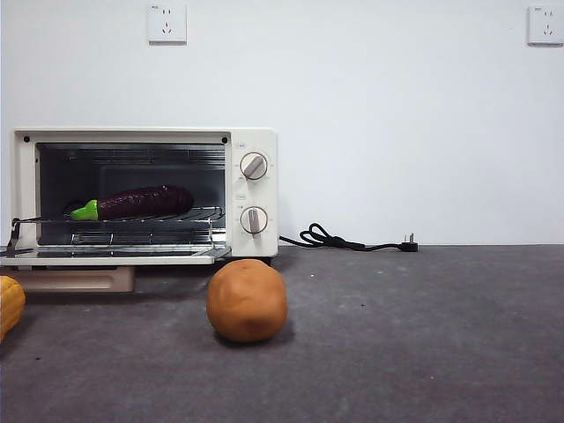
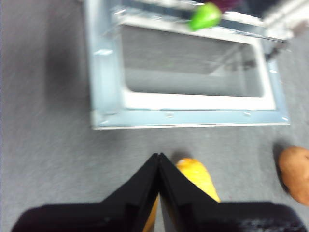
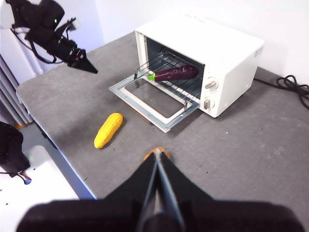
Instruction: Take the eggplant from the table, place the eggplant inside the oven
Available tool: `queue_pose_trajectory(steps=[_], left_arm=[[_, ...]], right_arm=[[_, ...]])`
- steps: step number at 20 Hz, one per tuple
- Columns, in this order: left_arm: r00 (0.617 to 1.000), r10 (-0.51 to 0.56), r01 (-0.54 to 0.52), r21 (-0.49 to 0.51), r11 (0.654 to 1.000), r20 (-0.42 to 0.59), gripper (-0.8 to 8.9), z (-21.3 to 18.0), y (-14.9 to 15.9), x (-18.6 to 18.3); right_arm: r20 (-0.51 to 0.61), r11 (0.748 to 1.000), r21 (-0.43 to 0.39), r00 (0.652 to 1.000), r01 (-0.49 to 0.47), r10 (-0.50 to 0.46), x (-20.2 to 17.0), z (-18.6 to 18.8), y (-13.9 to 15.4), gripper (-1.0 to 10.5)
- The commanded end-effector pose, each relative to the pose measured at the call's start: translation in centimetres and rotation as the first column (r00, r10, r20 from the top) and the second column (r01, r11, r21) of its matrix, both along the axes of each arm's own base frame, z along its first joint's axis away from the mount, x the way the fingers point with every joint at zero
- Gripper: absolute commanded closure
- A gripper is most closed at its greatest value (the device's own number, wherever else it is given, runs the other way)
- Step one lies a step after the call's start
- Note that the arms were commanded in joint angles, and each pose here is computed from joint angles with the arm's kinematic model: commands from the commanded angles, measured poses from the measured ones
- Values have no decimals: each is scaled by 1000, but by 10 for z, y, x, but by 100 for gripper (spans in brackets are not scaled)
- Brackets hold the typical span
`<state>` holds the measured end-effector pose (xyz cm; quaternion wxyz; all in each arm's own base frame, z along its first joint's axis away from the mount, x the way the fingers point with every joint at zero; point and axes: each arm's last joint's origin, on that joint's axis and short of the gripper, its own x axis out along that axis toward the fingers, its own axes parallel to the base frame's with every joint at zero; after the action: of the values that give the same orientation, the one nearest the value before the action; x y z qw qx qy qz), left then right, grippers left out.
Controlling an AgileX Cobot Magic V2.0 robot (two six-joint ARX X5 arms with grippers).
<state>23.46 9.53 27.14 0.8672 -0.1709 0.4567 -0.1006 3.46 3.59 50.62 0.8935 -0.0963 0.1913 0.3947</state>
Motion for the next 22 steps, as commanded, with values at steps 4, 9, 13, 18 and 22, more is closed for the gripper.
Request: queue_pose_trajectory(steps=[4,9,13,18,22], left_arm=[[999,8,-11,-80,997,-46,819,-31,21,13],[997,7,-13,-92,996,-73,819,-57,32,30],[996,24,-33,-104,994,-92,819,-77,43,39],[996,6,-21,-169,985,-88,819,-101,48,50],[994,1,-24,-202,979,-111,820,-119,51,56]], right_arm=[[-17,1000,2,1000,9,-9,-5,-3,-5,958],[-34,1000,17,999,20,-19,-5,-3,-5,958],[-47,999,28,998,33,-31,-5,-3,-5,958],[-66,998,44,997,49,-46,-5,-3,-5,958],[-67,996,45,995,74,-71,-4,-3,-6,958]])
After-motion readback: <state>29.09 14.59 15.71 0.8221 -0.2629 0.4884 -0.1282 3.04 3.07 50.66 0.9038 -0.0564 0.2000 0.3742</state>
